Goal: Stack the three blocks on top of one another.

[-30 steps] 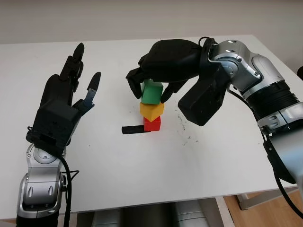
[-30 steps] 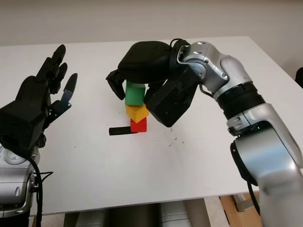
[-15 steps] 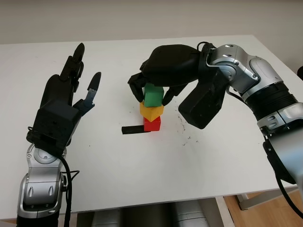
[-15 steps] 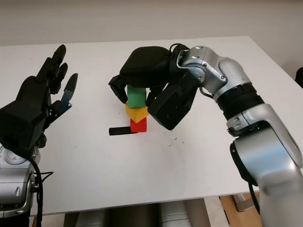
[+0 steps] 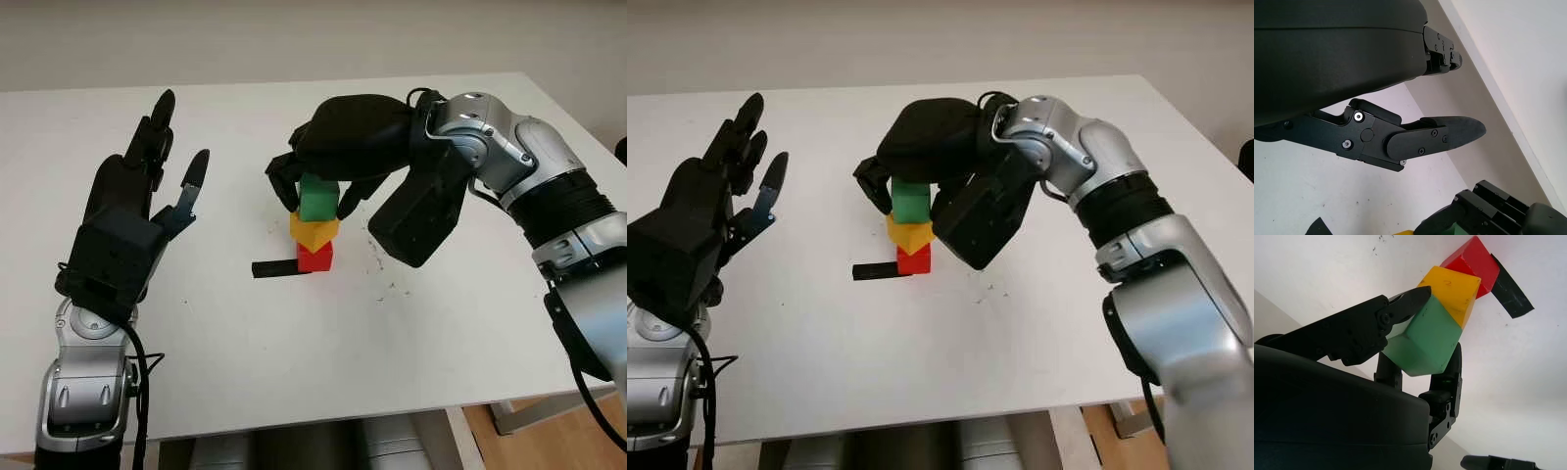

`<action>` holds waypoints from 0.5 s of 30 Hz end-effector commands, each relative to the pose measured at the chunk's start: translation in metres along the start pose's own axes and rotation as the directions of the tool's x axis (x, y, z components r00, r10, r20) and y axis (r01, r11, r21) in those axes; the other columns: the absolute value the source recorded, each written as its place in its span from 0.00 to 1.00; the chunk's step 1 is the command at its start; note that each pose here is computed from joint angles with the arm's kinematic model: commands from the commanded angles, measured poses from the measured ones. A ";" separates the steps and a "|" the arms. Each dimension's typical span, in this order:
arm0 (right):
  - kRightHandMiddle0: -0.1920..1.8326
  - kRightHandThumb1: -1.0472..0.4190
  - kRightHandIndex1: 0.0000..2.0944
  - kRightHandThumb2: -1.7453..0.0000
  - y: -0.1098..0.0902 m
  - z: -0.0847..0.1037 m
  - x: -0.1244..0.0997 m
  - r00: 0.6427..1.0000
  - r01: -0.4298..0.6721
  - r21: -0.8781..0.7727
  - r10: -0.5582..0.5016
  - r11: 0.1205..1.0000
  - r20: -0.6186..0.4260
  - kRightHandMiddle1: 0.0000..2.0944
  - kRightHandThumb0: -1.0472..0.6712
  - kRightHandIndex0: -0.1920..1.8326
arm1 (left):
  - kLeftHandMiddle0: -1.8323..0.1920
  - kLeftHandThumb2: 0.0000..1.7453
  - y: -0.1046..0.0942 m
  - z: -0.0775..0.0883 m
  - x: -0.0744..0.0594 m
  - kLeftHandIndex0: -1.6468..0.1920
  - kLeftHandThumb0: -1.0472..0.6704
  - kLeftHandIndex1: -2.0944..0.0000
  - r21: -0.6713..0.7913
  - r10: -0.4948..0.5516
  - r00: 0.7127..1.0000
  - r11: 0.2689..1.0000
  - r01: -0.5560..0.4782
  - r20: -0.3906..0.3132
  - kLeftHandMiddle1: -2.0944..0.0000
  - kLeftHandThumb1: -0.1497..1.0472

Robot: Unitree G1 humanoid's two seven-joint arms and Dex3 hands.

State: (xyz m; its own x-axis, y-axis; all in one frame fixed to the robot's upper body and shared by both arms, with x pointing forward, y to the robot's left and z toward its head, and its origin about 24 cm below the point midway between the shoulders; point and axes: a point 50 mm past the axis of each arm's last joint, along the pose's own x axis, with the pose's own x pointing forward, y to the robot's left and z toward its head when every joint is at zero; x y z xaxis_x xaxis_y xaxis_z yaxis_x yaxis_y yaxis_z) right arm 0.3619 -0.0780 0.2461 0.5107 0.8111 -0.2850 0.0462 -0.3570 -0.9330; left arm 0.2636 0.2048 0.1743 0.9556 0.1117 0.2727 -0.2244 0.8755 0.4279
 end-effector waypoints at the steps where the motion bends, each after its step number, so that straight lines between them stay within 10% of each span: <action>1: 0.28 0.14 0.77 0.97 -0.003 0.003 0.001 1.000 -0.004 -0.026 0.004 1.000 0.006 0.37 0.38 0.16 | 0.84 0.31 0.002 0.006 -0.001 0.85 0.21 0.97 -0.005 0.012 1.000 1.000 -0.012 0.026 0.97 1.00; 12: 0.25 0.15 0.68 0.97 -0.005 0.004 -0.001 1.000 -0.020 -0.065 0.020 0.998 0.000 0.27 0.30 0.14 | 0.83 0.30 0.002 0.005 -0.001 0.85 0.21 0.97 -0.002 0.012 1.000 1.000 -0.012 0.021 0.97 1.00; 15: 0.23 0.13 0.29 0.97 -0.005 0.002 -0.002 1.000 -0.030 -0.079 0.029 0.996 -0.006 0.17 0.28 0.20 | 0.83 0.31 0.002 0.005 -0.001 0.85 0.21 0.97 0.002 0.011 1.000 1.000 -0.011 0.023 0.97 1.00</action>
State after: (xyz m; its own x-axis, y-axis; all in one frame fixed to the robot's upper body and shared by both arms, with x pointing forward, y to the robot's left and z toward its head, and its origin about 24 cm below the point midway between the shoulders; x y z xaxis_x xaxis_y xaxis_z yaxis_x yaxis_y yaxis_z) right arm 0.3595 -0.0751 0.2451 0.5110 0.8003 -0.3138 0.0739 -0.4046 -0.9115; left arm 0.2637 0.2050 0.1741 0.9558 0.1146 0.2707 -0.2260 0.8753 0.4275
